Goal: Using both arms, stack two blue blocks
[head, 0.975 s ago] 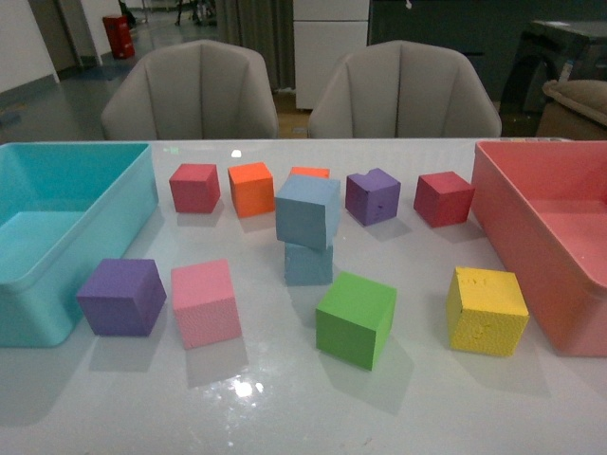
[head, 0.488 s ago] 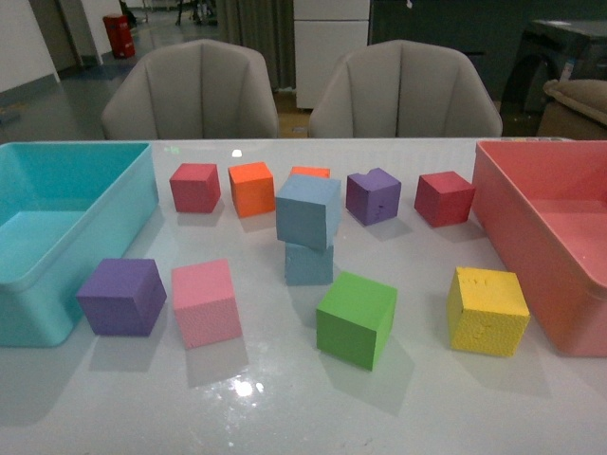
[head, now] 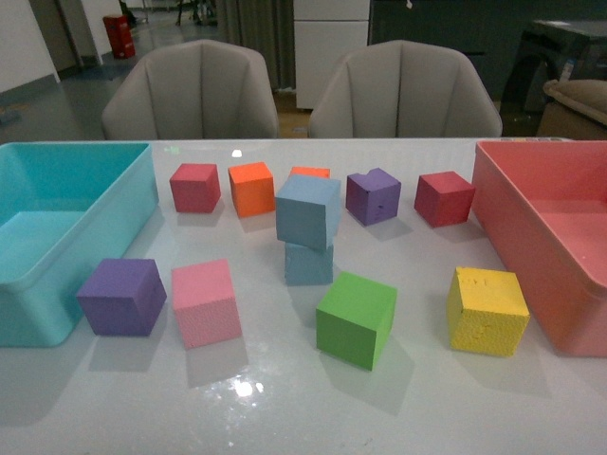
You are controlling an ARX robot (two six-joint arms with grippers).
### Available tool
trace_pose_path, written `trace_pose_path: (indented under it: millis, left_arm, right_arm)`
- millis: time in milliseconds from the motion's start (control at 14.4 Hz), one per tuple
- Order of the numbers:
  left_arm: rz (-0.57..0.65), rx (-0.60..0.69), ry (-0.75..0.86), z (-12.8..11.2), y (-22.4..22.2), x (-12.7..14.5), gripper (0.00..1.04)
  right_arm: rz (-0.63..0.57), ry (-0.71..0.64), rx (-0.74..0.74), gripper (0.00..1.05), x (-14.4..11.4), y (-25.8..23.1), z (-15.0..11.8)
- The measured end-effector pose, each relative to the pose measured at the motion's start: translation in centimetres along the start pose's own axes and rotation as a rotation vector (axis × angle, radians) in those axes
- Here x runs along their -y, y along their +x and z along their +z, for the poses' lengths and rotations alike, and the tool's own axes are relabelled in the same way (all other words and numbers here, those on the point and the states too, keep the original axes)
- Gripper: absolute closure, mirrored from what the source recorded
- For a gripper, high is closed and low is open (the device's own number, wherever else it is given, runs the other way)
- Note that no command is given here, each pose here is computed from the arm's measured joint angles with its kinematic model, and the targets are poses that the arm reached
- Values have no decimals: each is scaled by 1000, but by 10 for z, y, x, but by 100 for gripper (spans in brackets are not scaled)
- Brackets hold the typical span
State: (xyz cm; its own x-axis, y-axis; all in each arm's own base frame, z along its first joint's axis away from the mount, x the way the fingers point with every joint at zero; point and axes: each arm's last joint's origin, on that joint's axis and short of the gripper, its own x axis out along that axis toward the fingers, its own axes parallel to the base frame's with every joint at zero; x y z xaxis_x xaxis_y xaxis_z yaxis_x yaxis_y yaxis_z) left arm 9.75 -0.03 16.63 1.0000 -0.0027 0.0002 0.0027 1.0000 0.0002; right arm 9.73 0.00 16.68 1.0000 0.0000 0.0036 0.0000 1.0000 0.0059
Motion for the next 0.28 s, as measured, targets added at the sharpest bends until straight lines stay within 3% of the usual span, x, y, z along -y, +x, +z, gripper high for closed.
trace_pose_path:
  millis: [279]
  left_arm:
    - [0,0,0,0,0,0,7]
  right_arm:
    - [0,0,0,6,0,0,0]
